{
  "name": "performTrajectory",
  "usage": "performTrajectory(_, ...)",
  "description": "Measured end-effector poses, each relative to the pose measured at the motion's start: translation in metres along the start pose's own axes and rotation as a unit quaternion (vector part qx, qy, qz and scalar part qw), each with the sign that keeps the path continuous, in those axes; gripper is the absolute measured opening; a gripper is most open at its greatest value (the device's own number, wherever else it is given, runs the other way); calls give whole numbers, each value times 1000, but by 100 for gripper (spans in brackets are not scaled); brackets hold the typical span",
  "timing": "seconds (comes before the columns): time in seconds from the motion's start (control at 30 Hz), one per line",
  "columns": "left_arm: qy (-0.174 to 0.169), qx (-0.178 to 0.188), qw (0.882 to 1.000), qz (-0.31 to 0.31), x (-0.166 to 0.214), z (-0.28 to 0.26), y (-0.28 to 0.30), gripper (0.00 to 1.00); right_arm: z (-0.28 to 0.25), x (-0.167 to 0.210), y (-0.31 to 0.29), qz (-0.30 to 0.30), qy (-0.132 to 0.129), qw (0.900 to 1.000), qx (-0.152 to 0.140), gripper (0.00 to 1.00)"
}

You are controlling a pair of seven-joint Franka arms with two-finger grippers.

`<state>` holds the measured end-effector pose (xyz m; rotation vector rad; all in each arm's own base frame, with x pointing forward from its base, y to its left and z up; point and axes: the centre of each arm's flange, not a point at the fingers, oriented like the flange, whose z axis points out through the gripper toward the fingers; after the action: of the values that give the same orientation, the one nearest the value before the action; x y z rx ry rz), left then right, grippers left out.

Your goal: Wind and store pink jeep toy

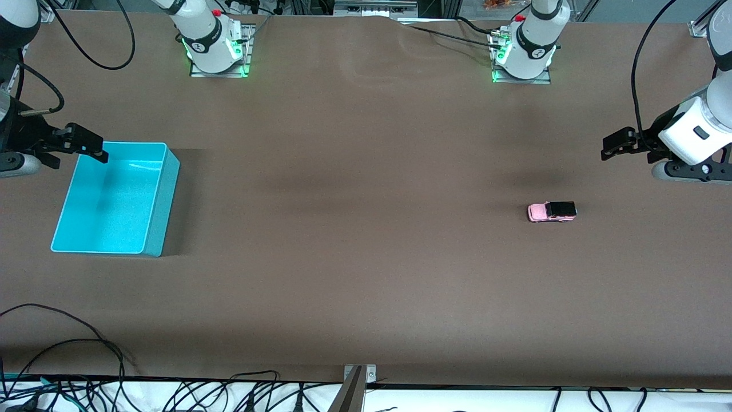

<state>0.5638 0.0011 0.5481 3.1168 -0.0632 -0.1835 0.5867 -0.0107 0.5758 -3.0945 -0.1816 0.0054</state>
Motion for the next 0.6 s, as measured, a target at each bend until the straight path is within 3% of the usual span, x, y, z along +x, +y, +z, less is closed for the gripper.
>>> performTrajectory(0.6,0,0,1000,0,0,0,0,100,6,5,5,3,2,1000,-2,100)
